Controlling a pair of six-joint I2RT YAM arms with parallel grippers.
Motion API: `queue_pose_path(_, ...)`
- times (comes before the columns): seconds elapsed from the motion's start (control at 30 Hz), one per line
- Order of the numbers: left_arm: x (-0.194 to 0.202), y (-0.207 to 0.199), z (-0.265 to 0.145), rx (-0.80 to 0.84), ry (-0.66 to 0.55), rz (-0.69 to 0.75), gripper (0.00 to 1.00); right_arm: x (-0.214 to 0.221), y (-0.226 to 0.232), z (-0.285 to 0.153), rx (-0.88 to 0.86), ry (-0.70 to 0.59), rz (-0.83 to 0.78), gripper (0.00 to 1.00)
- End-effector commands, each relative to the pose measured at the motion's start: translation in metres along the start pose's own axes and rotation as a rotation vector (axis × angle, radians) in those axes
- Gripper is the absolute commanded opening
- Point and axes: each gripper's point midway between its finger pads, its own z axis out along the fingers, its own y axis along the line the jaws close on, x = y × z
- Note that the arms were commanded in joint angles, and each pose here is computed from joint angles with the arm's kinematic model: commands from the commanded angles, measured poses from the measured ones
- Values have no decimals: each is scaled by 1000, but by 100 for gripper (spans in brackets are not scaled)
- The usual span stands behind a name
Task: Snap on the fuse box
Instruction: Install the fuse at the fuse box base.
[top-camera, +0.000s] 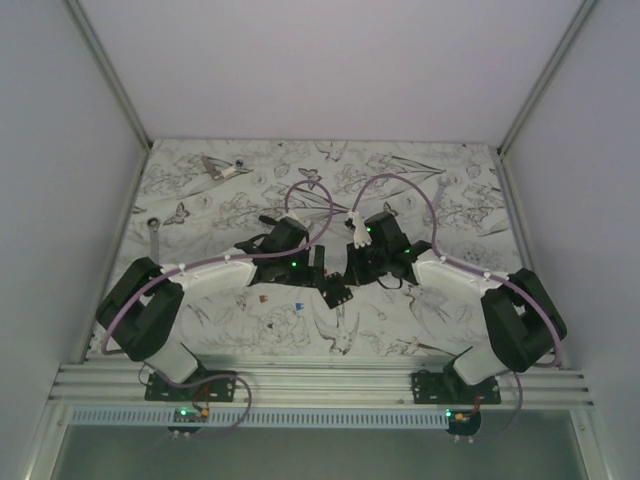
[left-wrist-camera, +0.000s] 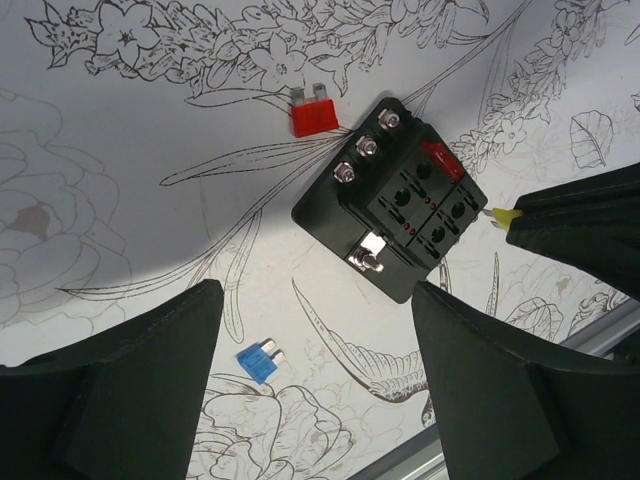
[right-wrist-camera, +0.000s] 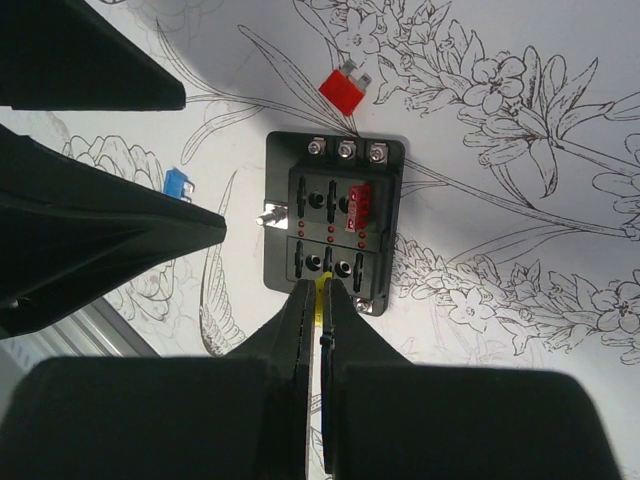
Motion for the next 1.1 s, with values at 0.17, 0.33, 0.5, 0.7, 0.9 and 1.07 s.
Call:
queue_pose_path(0.17,3,4,4,-16,36,-48,81,1,-7,11,32,-2,-1,0)
queue_pose_path(0.33,3,4,4,-18,38,-51,82,0,-9,13,42,-1,-3,0)
queue_pose_path(0.5,4,4,6,-18,45,-53,83,0,-10,13,45,0,-2,0)
queue_pose_path(0.7,2,3,7,-17,47,-51,85,4,-12,16,51,15,1,0)
queue_pose_path(0.9,3,3,9,-17,55,-52,86,6,-14,23,57,25,-2,0)
queue_pose_path(1.07,2,1,11,-13,58,-54,86,5,-14,23,64,17,-18,0)
